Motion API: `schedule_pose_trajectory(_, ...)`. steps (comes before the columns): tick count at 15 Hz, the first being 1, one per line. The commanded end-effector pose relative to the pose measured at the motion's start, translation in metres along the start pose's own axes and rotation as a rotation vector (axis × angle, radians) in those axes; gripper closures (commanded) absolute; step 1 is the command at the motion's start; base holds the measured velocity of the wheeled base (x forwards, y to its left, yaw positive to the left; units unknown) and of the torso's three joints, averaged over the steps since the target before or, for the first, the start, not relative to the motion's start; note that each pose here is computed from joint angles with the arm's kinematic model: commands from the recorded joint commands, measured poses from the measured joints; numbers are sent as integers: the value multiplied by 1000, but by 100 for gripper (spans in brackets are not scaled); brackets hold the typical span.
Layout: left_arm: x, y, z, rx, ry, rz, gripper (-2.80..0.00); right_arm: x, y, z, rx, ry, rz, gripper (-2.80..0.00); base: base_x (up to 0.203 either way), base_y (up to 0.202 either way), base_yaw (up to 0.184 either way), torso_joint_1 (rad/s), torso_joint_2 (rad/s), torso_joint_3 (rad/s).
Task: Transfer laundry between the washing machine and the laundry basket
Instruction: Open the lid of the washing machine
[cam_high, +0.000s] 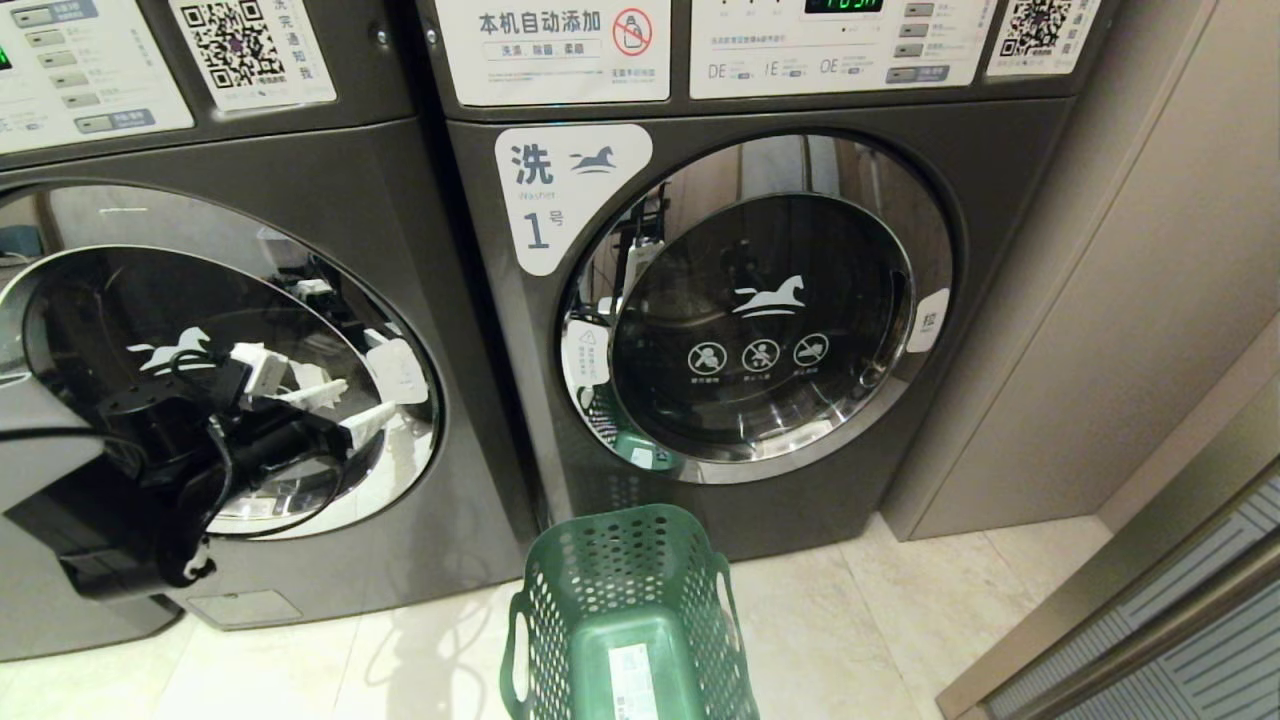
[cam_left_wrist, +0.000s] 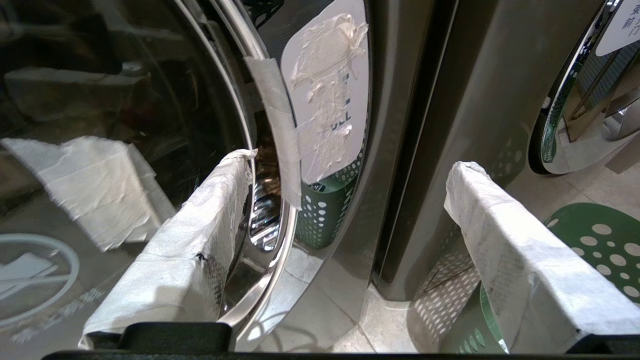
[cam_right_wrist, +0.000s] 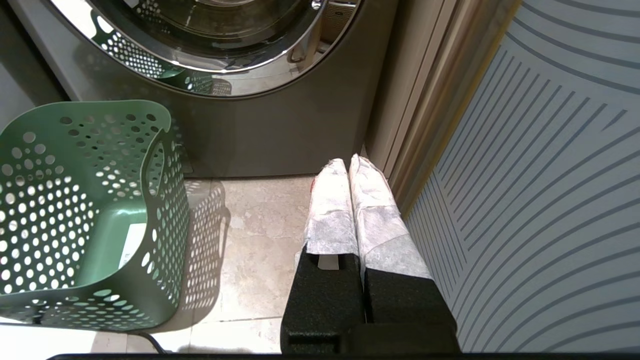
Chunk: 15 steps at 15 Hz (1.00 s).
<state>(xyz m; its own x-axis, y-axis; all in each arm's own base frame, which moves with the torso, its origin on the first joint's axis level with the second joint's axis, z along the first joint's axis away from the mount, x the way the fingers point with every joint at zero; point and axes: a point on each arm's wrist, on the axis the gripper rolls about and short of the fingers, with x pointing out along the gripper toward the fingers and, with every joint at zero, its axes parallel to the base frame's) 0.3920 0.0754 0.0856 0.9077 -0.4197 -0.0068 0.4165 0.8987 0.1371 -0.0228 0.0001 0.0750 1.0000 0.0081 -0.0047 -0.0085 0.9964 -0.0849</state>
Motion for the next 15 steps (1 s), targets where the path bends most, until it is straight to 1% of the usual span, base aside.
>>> schedule_pose_trajectory(1, 8, 3, -4, 9, -9, -5, -280, 0, 0, 0, -1, 0, 2, 0, 0, 0, 0, 0, 0, 0)
schedule_pose_trajectory(11, 45, 12, -11, 17, -49, -30, -280, 0, 0, 0, -1, 0, 2, 0, 0, 0, 0, 0, 0, 0)
schedule_pose_trajectory(15, 56, 4, -18, -4, -47, -65, -280, 0, 0, 0, -1, 0, 1, 0, 0, 0, 0, 0, 0, 0)
